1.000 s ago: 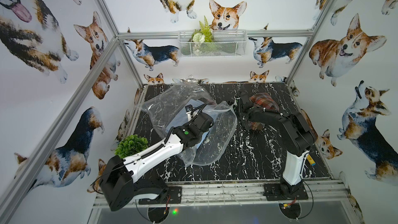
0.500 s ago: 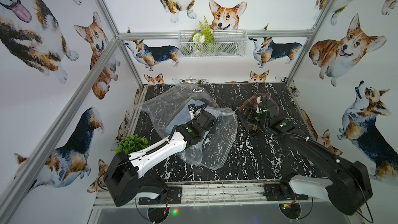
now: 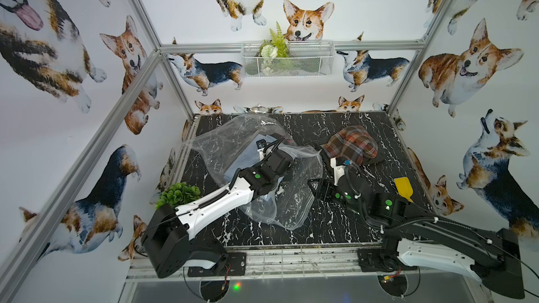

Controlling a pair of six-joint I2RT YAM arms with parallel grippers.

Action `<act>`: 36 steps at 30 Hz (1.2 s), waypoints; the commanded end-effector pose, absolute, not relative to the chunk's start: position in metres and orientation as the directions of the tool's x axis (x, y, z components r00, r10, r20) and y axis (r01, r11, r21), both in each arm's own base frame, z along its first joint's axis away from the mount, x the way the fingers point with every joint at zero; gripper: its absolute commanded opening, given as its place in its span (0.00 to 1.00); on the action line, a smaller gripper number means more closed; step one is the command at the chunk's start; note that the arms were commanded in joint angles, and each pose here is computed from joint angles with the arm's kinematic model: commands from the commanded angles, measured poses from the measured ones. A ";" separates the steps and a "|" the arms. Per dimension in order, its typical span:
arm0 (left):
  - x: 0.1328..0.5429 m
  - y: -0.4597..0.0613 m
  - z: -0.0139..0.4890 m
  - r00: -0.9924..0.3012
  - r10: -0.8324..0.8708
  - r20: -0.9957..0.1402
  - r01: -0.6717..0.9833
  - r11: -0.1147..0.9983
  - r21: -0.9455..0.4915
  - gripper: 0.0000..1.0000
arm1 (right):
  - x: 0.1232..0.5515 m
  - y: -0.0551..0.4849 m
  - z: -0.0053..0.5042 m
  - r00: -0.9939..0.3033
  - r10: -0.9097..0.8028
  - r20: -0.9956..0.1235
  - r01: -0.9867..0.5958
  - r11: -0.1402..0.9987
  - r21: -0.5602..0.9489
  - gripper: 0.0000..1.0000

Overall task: Take the shirt out of the vacuum bag
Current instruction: Adjust the vacuum bag at the center of the board, then take out the shirt from the vacuum bag.

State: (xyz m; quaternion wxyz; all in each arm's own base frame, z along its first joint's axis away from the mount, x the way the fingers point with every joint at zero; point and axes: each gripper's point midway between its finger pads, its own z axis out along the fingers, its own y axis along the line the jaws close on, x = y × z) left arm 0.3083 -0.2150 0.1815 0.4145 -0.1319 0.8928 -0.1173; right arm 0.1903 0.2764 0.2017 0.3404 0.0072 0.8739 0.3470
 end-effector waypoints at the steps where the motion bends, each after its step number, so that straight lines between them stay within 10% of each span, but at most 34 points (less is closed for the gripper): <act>1: 0.308 -0.214 0.188 -0.602 -0.347 -0.719 -0.128 0.931 -0.342 0.00 | 0.198 0.300 0.209 -0.761 0.310 -0.570 -0.212 0.712 0.669 0.75; 36: 0.293 -0.200 0.191 -0.600 -0.318 -0.734 -0.082 0.937 -0.338 0.00 | 0.287 0.390 0.118 -0.842 0.335 -0.423 -0.081 0.697 0.712 0.73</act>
